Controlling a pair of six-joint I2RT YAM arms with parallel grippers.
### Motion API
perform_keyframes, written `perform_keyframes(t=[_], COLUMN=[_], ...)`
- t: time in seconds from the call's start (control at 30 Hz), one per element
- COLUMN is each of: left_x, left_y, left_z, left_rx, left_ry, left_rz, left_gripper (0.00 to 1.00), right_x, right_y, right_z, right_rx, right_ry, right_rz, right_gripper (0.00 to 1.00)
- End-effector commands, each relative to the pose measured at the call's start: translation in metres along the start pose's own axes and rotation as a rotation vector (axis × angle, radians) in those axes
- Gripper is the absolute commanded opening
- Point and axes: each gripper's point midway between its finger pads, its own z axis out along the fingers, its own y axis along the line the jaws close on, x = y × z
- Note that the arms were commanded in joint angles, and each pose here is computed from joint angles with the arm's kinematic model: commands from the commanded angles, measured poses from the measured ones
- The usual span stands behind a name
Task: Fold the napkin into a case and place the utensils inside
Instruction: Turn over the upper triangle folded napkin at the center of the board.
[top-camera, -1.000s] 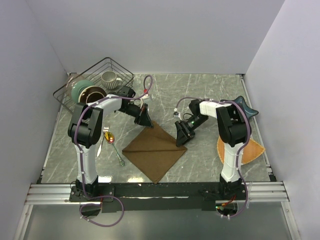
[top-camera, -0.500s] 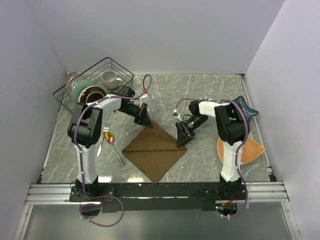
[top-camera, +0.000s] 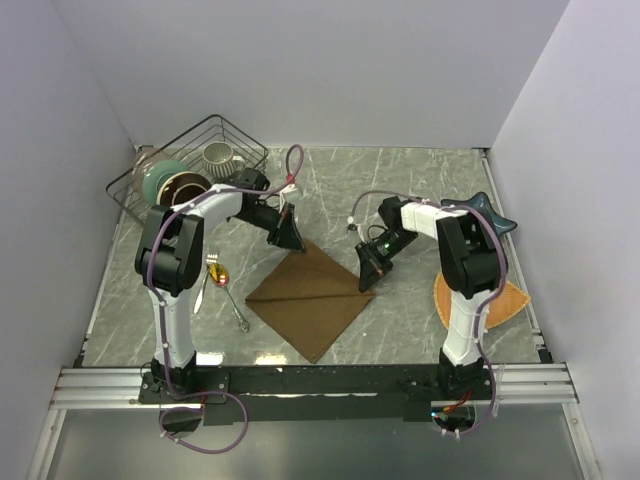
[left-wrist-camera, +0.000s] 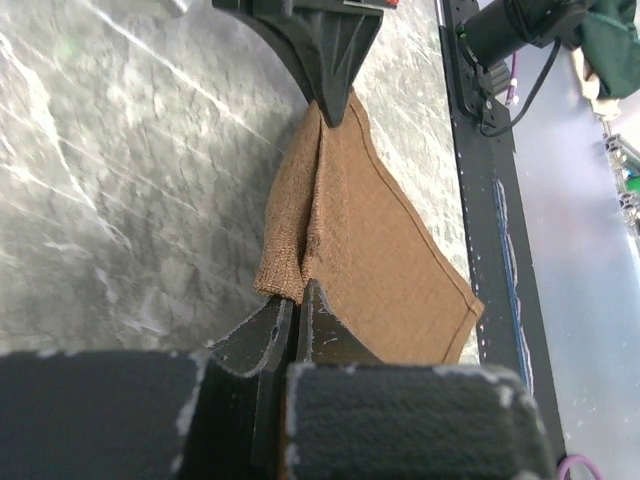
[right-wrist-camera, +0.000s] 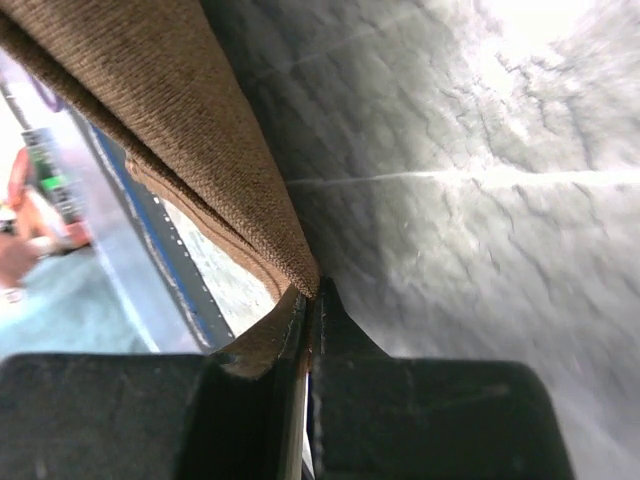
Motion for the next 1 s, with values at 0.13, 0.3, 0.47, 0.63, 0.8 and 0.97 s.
perform_keyframes(t=[0.13,0.3,0.47,0.63,0.8,0.97], left_x=[-0.078,-0.134,-0.170,-0.144,-0.061,-0.003], left_y=[-0.028,-0.016,0.004,0.034,0.039,0.018], left_z=[-0.050,-0.086,-0.108,-0.104,-0.073,-0.045], left_rx=[-0.033,-0.160,-0.316,-0.380,-0.345,-0.252], left_ry=[-0.050,-0.022,0.002,0.052,0.131,0.176], left_rz=[0.327,0.616,0.896,1.039,1.073,1.036], left_gripper=[0.01,0.01,0.01,0.01,0.01,0.01], right_x=[-0.066,-0.147,-0.205,-0.222,-0.179,-0.143], right_y=[-0.001,0.004,0.015,0.006,-0.033,-0.027], right_z=[-0.082,-0.179,-0.262,-0.267,-0.185,-0.132], right_rx=[0.354,0.685,0.988,1.208,1.270,1.277], right_ry=[-0.164,-0.340,-0.492,-0.574,-0.444,-0.383], right_rz=[-0.236,-0.442,-0.651,-0.812,-0.944,-1.046], right_gripper=[0.00,0.00,0.00,0.00,0.00,0.00])
